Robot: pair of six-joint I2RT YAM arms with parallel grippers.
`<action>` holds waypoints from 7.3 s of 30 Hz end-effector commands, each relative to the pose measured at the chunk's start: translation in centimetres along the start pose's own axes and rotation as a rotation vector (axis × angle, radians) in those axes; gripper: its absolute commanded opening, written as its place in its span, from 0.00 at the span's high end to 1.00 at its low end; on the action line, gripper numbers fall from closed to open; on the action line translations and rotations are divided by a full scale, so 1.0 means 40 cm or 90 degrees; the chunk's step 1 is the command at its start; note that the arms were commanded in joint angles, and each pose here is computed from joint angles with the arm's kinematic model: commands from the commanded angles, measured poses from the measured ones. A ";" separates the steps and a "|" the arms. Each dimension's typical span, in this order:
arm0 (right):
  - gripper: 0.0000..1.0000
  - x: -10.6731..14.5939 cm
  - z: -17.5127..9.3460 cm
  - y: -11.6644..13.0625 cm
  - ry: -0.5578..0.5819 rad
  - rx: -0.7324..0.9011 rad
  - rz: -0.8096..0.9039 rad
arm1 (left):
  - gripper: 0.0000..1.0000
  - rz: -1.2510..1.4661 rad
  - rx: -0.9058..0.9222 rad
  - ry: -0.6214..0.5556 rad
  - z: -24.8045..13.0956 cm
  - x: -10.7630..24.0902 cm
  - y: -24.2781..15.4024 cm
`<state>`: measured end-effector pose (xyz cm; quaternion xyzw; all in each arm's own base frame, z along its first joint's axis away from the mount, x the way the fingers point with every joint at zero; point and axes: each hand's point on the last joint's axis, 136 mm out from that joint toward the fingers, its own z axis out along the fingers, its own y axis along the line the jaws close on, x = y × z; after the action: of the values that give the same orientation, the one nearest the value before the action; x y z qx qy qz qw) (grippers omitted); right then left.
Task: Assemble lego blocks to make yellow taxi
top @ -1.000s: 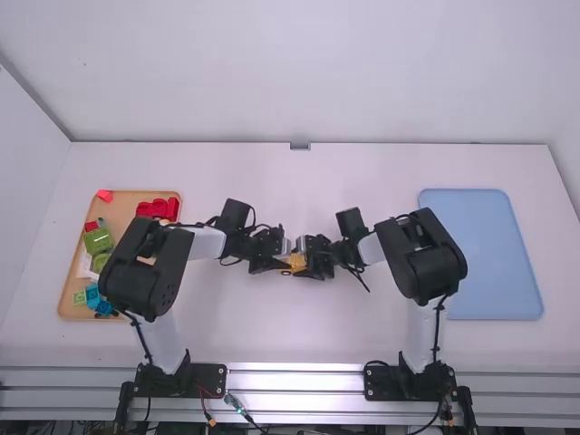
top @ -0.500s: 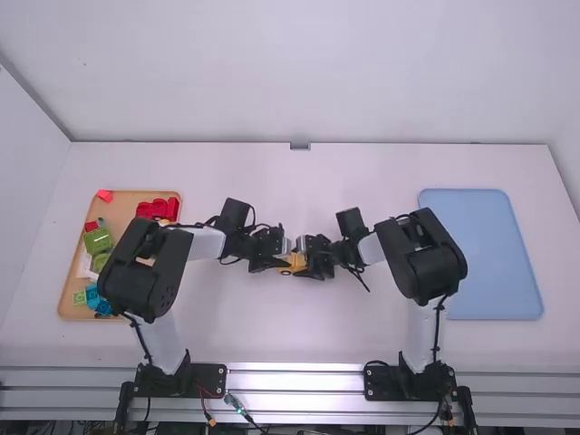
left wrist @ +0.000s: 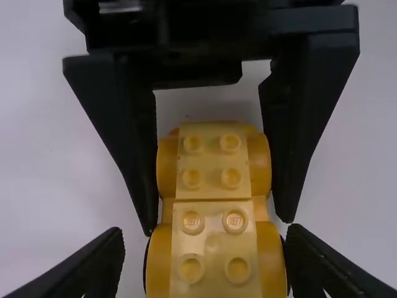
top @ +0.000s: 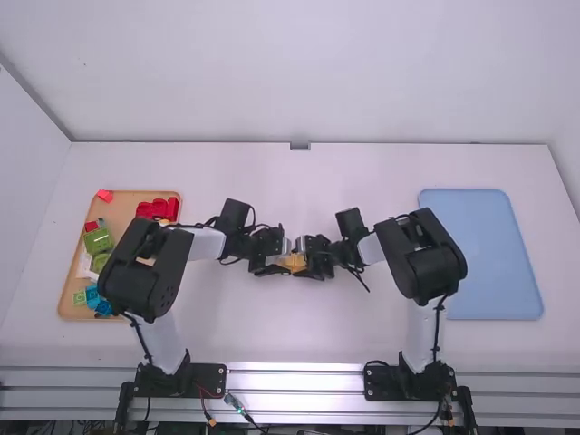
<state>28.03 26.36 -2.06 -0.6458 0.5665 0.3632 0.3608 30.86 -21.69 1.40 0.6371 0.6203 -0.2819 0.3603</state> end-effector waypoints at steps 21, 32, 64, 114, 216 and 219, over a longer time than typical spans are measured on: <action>0.42 0.030 0.007 0.011 0.027 0.000 0.017 | 0.93 -0.094 -0.005 -0.029 -0.027 -0.063 0.017; 0.42 0.028 0.007 0.010 0.026 0.000 0.016 | 0.98 -0.106 -0.004 0.051 -0.001 0.030 -0.032; 0.42 0.030 0.006 0.010 0.027 0.000 0.017 | 0.98 -0.043 -0.110 0.077 -0.112 -0.109 0.065; 0.01 -0.030 -0.209 -0.116 0.389 0.199 0.154 | 0.01 -1.040 -0.747 0.318 -0.854 0.378 0.236; 0.01 -0.010 -0.245 -0.149 0.398 0.256 0.205 | 0.98 -0.145 0.117 0.476 -0.203 0.157 0.092; 0.01 -0.001 -0.261 -0.155 0.397 0.264 0.215 | 0.98 -0.140 0.116 0.472 -0.198 0.161 0.065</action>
<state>33.82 17.81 1.98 -0.5426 0.8086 0.0827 0.2120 33.79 -11.77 0.21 0.6585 0.7407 -0.1319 0.0199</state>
